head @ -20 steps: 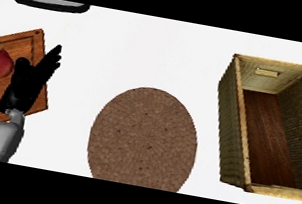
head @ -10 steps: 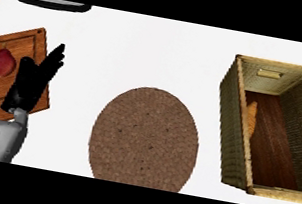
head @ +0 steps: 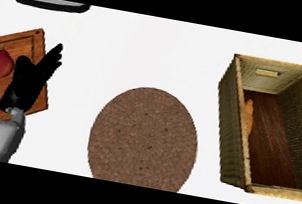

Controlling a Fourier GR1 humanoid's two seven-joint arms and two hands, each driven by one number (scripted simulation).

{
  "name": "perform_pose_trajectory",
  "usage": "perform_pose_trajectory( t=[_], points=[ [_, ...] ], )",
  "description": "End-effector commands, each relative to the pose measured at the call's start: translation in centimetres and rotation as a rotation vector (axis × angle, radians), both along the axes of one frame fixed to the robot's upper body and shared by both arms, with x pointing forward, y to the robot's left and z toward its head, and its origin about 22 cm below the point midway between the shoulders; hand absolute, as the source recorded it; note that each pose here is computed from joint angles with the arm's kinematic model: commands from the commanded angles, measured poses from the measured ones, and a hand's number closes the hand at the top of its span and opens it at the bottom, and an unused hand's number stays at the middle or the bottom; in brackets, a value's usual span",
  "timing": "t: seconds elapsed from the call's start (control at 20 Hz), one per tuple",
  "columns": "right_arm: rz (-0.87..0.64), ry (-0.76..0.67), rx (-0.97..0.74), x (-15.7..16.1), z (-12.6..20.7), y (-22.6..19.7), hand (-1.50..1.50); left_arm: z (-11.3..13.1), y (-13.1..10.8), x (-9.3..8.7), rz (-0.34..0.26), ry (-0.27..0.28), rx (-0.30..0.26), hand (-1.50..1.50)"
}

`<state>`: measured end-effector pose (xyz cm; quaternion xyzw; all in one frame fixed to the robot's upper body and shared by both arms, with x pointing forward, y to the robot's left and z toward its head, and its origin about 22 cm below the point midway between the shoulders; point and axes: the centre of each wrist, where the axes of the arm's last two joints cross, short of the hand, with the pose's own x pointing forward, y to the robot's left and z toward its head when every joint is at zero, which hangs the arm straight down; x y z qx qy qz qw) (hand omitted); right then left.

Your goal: Pick the croissant from the placemat and place it in the basket

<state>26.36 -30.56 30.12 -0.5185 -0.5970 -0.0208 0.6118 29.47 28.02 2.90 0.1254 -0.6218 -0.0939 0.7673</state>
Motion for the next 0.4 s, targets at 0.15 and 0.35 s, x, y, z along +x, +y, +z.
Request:
perform_pose_trajectory(
  t=[0.15,0.35],
  points=[
    [-0.109,-0.046,0.114,-6.7,-0.6,-6.7,-1.50,0.2,1.4,0.2,0.020,-0.009,-0.007,0.00],
    [-0.136,-0.082,0.134,-11.0,0.6,-10.5,-1.50,-1.1,1.3,-0.5,0.011,-0.008,-0.010,0.00]
  ],
)
